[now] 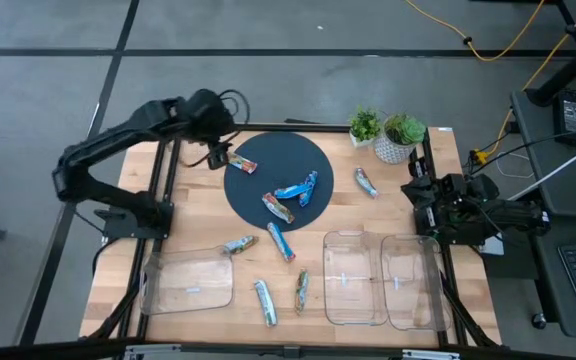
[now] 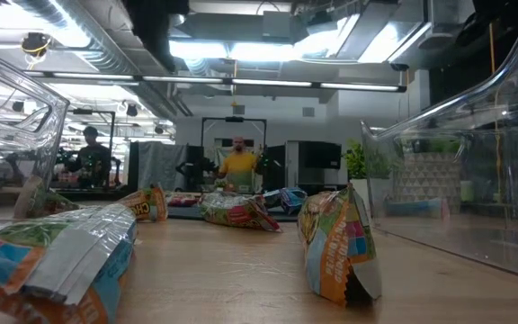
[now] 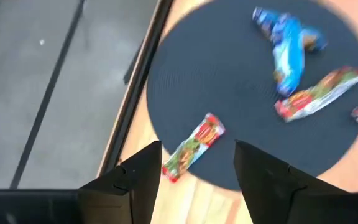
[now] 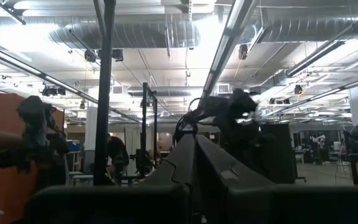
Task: Pick and place Granola Bars by type
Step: Put the red granola bar into the left transparent bin
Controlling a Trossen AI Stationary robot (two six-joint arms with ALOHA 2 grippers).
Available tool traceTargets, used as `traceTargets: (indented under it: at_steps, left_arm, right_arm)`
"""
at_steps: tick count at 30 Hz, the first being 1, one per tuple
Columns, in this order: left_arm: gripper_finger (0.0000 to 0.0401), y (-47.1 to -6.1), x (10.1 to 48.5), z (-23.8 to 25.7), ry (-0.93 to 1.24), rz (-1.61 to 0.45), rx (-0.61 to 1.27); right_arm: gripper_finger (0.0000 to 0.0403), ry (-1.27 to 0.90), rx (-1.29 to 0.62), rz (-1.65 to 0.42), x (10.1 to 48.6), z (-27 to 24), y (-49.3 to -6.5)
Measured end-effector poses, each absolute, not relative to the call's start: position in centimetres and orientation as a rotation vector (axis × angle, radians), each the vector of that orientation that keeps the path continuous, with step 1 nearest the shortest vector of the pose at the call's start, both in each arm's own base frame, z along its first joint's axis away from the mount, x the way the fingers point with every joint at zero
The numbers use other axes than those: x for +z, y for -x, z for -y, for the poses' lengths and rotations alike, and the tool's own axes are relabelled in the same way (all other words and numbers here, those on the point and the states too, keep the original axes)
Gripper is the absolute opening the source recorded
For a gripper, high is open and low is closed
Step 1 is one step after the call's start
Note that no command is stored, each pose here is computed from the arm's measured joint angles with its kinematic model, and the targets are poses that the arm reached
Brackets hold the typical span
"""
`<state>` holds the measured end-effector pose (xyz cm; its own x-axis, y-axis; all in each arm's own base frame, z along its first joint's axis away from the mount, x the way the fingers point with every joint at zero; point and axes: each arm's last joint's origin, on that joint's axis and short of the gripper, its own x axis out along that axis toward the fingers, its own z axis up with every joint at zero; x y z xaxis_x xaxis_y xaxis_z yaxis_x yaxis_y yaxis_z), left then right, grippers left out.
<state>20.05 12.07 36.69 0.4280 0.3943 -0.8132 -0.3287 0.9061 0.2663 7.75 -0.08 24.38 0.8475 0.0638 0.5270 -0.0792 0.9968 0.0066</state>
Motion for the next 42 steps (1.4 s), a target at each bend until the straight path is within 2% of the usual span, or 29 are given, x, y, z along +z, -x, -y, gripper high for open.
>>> traceTargets:
  at_steps: [5,11,19,37,42]
  left_arm:
    - [0.0204,-21.9,33.7,-14.9,-0.045,-1.17,0.377]
    - [0.0237,-23.5,30.2,-16.8,0.021,-1.313,0.251]
    - [0.0277,-25.3,26.5,-18.3,-0.015,-1.443,0.162]
    - [0.0281,-28.6,17.5,-20.8,0.007,-1.641,0.03]
    - [0.0279,-29.0,15.6,-21.2,-0.001,-1.69,0.052]
  right_arm:
    - [0.0018,-0.061,0.084,0.55,24.3,0.1,-7.8]
    - [0.0018,-0.134,0.103,0.529,24.2,0.1,-7.9]
    - [0.0018,-0.137,0.1,0.484,23.8,0.1,-8.1]
    - [0.0018,-0.16,0.132,0.453,23.6,0.0,-8.2]
    - [0.0018,-0.16,0.131,0.45,23.6,0.0,-8.2]
